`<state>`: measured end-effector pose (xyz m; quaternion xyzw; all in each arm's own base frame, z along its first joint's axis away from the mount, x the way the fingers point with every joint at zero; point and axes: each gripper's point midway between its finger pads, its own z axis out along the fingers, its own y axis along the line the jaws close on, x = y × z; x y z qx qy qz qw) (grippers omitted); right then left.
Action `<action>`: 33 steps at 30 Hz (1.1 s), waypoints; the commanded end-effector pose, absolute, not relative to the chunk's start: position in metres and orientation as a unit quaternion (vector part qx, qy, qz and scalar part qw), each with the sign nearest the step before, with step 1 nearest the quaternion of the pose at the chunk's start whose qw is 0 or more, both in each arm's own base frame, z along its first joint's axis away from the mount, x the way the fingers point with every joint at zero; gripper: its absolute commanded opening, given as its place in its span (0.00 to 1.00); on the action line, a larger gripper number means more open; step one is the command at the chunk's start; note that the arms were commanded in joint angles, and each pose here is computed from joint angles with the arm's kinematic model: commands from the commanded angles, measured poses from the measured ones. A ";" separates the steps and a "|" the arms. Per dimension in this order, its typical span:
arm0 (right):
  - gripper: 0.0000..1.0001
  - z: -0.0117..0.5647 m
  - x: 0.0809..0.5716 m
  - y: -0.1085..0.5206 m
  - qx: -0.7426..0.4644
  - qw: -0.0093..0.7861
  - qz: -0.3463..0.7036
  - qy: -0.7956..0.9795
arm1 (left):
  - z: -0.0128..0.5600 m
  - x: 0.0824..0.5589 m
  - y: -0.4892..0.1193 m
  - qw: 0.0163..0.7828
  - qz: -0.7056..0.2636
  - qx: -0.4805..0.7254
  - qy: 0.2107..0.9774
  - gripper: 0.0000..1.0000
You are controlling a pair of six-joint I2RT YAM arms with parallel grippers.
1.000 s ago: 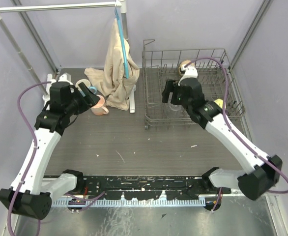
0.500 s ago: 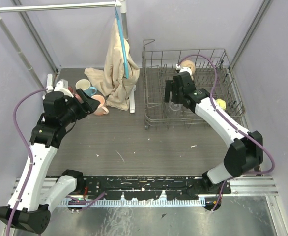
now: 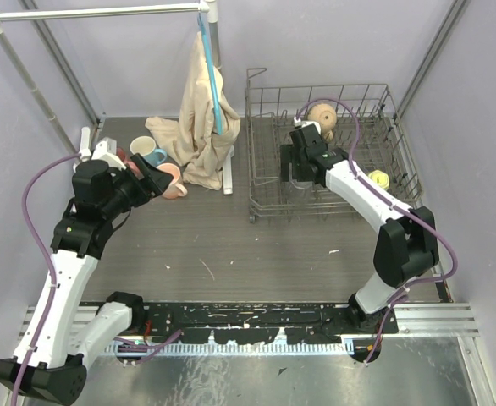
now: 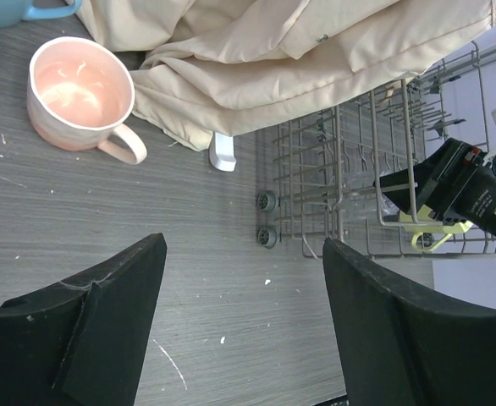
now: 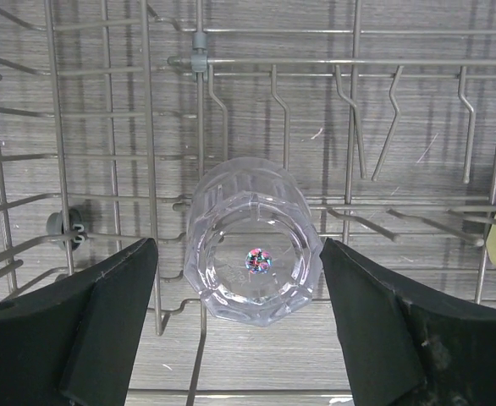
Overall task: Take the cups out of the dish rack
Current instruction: Unload the cup from the dish rack.
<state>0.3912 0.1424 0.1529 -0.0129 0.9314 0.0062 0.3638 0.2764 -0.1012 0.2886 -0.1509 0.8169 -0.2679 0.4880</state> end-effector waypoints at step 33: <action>0.64 0.122 0.399 0.144 -0.048 0.323 -0.005 0.945 | 0.286 0.278 -0.108 0.488 -0.282 -0.139 0.814 0.83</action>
